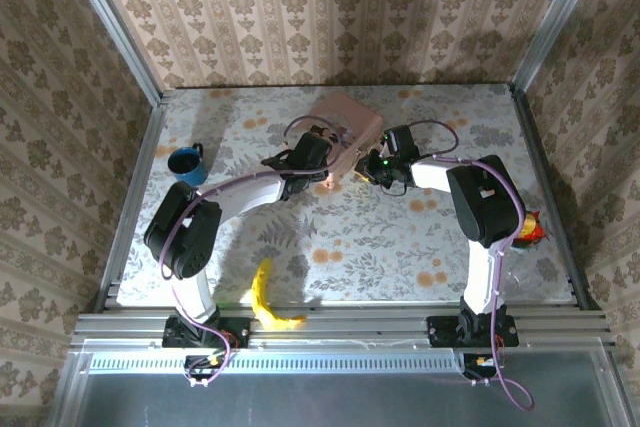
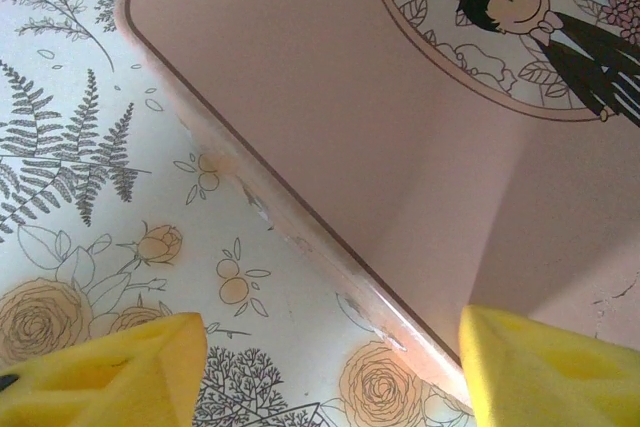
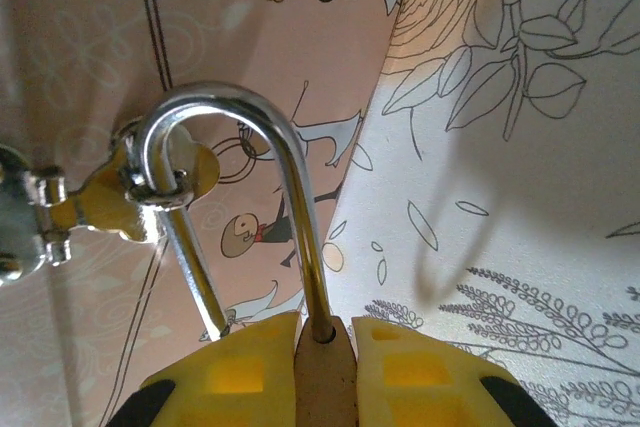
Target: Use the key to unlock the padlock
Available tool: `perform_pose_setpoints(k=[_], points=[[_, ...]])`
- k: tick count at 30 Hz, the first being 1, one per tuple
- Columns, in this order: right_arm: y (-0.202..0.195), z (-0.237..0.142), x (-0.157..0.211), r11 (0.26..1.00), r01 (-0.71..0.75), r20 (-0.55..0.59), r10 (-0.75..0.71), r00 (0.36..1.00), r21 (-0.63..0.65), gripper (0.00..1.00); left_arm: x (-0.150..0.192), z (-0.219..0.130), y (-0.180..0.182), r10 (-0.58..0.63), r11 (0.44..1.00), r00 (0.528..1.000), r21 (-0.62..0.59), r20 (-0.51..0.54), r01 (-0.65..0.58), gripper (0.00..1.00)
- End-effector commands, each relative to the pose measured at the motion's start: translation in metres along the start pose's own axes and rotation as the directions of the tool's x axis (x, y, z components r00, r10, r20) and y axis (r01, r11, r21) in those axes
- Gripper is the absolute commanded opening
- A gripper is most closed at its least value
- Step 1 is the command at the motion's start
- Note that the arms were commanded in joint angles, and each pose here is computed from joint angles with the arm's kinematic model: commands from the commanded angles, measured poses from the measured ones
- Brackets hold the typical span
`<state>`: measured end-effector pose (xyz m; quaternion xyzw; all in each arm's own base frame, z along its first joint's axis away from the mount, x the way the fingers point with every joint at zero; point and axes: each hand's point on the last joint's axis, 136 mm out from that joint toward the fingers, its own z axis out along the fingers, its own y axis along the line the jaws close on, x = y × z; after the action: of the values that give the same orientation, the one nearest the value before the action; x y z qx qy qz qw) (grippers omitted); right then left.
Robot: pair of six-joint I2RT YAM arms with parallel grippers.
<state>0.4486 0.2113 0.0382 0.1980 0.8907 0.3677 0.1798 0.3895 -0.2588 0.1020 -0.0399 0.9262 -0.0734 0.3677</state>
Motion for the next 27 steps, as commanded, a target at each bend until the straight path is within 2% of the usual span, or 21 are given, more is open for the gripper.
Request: perform_pose_setpoints(k=[1, 3, 10, 27], points=[[0.002, 0.001, -0.018, 0.999, -0.036, 0.043, 0.038, 0.998, -0.038, 0.00, 0.047, 0.013, 0.043, 0.057, 0.988, 0.989, -0.135, -0.139, -0.076, 0.65], [0.003, 0.002, -0.019, 0.998, -0.043, 0.043, 0.045, 0.998, -0.048, 0.00, 0.049, 0.013, 0.045, 0.053, 0.988, 0.988, -0.135, -0.144, -0.073, 0.61], [0.008, 0.001, -0.028, 0.996, -0.053, 0.053, 0.057, 0.997, -0.071, 0.00, 0.058, 0.014, 0.048, 0.051, 0.988, 0.985, -0.136, -0.162, -0.073, 0.56], [0.010, -0.002, -0.038, 0.988, -0.078, 0.066, 0.087, 0.994, -0.132, 0.00, 0.064, 0.016, 0.049, 0.036, 0.990, 0.986, -0.127, -0.164, -0.057, 0.51]])
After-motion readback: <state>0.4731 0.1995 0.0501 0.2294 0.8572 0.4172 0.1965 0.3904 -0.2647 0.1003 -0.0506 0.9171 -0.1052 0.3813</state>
